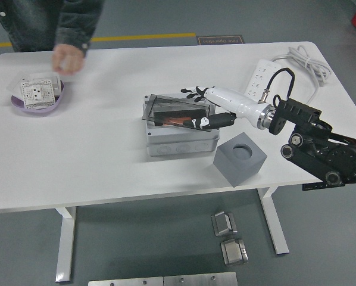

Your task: Pick up the cylinder from the cube,place it in the box,flap close box

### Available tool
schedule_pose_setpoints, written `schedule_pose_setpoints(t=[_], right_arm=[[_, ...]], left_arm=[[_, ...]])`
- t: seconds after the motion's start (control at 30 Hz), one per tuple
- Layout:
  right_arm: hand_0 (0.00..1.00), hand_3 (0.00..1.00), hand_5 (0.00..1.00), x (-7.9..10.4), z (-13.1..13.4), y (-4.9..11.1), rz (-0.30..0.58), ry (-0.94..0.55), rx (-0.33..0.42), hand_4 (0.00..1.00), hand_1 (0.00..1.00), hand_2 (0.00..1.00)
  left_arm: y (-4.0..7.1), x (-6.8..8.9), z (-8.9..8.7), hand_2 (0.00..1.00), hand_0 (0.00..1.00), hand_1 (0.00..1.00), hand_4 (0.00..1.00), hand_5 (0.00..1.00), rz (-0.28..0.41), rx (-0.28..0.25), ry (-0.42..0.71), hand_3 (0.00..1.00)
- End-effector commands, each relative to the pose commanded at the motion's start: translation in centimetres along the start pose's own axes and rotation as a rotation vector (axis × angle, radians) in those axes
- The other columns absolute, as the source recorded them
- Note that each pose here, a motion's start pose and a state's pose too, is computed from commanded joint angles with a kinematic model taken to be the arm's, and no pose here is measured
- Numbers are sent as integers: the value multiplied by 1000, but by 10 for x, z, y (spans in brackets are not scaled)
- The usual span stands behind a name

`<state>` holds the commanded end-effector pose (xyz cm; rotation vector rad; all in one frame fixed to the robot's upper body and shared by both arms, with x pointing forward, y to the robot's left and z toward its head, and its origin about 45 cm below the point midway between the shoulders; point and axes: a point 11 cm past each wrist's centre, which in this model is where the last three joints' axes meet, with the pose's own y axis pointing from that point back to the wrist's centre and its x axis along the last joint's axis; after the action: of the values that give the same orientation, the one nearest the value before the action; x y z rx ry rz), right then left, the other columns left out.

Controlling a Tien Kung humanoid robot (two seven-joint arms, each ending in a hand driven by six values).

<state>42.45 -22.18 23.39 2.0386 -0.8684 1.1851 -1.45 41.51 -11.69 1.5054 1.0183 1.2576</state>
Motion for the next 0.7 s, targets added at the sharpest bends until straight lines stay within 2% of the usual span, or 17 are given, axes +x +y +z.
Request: schedule_pose_setpoints(t=[0.1,0.3,0.47,0.5,0.67,0.7], right_arm=[[896,957,822,10,14,15,35,24,-42,881,791,849],[894,941,819,41,35,60,145,68,-123,881,785,840],[894,941,819,60,38,97,325,-66,-83,881,785,840],[877,906,789,62,40,105,360,-102,-77,869,775,824],[877,906,789,63,68,145,529,-290,-113,869,775,824],[851,875,731,62,72,152,555,-318,-123,828,756,804]], left_arm=[[0,1,-3,560,652,662,602,257,2,8,-3,598],[0,1,-6,560,652,662,602,258,7,0,2,598],[-1,0,-9,560,652,662,602,258,6,1,7,598],[-1,-1,-10,560,652,662,602,255,5,2,6,598],[-1,-3,-13,560,652,662,602,255,2,3,8,598],[-1,-3,-13,561,652,662,603,254,1,2,8,599]])
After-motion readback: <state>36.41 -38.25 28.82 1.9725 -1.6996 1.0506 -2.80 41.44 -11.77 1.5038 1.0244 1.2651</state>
